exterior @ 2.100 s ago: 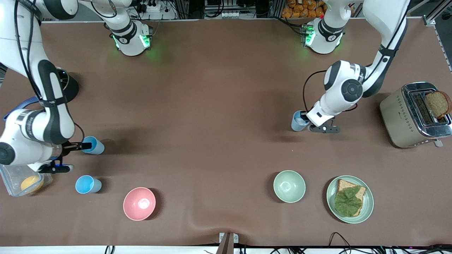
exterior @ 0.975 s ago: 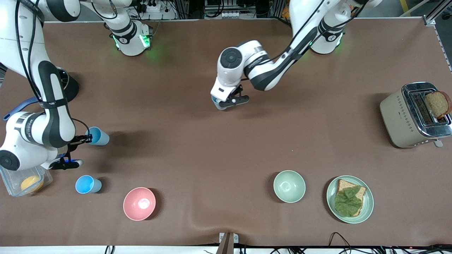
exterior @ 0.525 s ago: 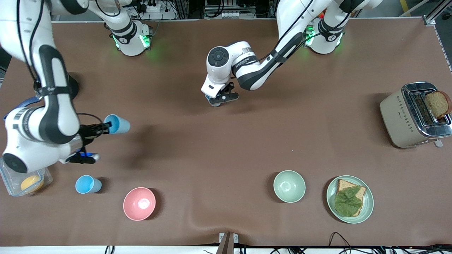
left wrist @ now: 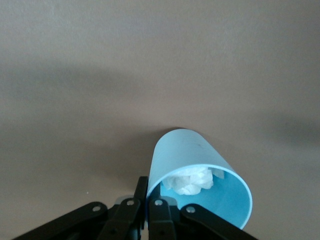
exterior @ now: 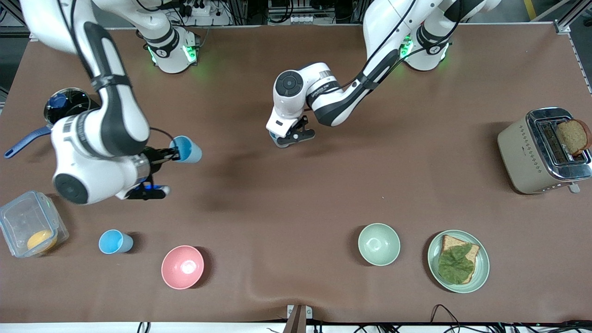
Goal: Stack blue cups with both arms
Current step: 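Set the tissue cup down with the left gripper while the right gripper approaches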
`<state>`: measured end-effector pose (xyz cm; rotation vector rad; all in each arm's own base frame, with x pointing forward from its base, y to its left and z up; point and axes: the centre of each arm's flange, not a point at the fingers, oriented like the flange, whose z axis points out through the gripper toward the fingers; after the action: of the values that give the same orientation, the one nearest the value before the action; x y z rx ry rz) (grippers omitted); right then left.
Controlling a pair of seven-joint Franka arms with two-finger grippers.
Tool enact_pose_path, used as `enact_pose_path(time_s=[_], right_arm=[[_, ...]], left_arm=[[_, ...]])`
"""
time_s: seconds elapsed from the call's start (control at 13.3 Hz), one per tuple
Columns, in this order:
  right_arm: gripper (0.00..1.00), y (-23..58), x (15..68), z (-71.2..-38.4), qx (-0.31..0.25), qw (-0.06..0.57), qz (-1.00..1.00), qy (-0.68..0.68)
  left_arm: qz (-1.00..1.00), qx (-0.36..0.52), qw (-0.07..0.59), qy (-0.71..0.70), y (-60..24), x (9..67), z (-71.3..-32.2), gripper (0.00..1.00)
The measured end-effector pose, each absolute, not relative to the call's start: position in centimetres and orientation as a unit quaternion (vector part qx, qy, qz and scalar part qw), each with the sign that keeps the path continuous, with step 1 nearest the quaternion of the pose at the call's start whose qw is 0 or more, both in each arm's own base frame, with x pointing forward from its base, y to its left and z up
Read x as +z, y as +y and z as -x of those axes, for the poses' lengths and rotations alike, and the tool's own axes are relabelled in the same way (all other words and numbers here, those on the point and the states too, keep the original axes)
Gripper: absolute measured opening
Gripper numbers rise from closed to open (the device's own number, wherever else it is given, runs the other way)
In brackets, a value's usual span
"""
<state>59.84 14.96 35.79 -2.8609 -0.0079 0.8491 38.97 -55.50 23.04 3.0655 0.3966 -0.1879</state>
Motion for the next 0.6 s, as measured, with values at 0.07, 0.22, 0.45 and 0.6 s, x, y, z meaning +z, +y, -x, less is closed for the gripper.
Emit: enact_pose_path(time_s=[0.07, 0.22, 0.45, 0.6], right_arm=[[0.04, 15.6, 35.4, -59.0, 0.282, 0.077, 0.956, 0.000], [0.04, 16.1, 35.0, -58.2, 0.285, 0.084, 0.955, 0.012], [0.04, 18.4, 34.9, -57.7, 0.276, 0.075, 0.957, 0.040], [0.04, 20.7, 34.8, -57.1, 0.271, 0.063, 0.959, 0.053]], left_arm=[[-0.990, -0.058, 0.022, 0.130, -55.4, 23.0, -39.4, 0.11], [-0.990, -0.053, 0.020, 0.130, -55.2, 22.7, -39.9, 0.33], [-0.989, -0.035, 0.035, 0.138, -55.0, 24.6, -41.9, 0.64], [-0.987, -0.016, 0.042, 0.153, -53.9, 28.2, -44.1, 0.87]])
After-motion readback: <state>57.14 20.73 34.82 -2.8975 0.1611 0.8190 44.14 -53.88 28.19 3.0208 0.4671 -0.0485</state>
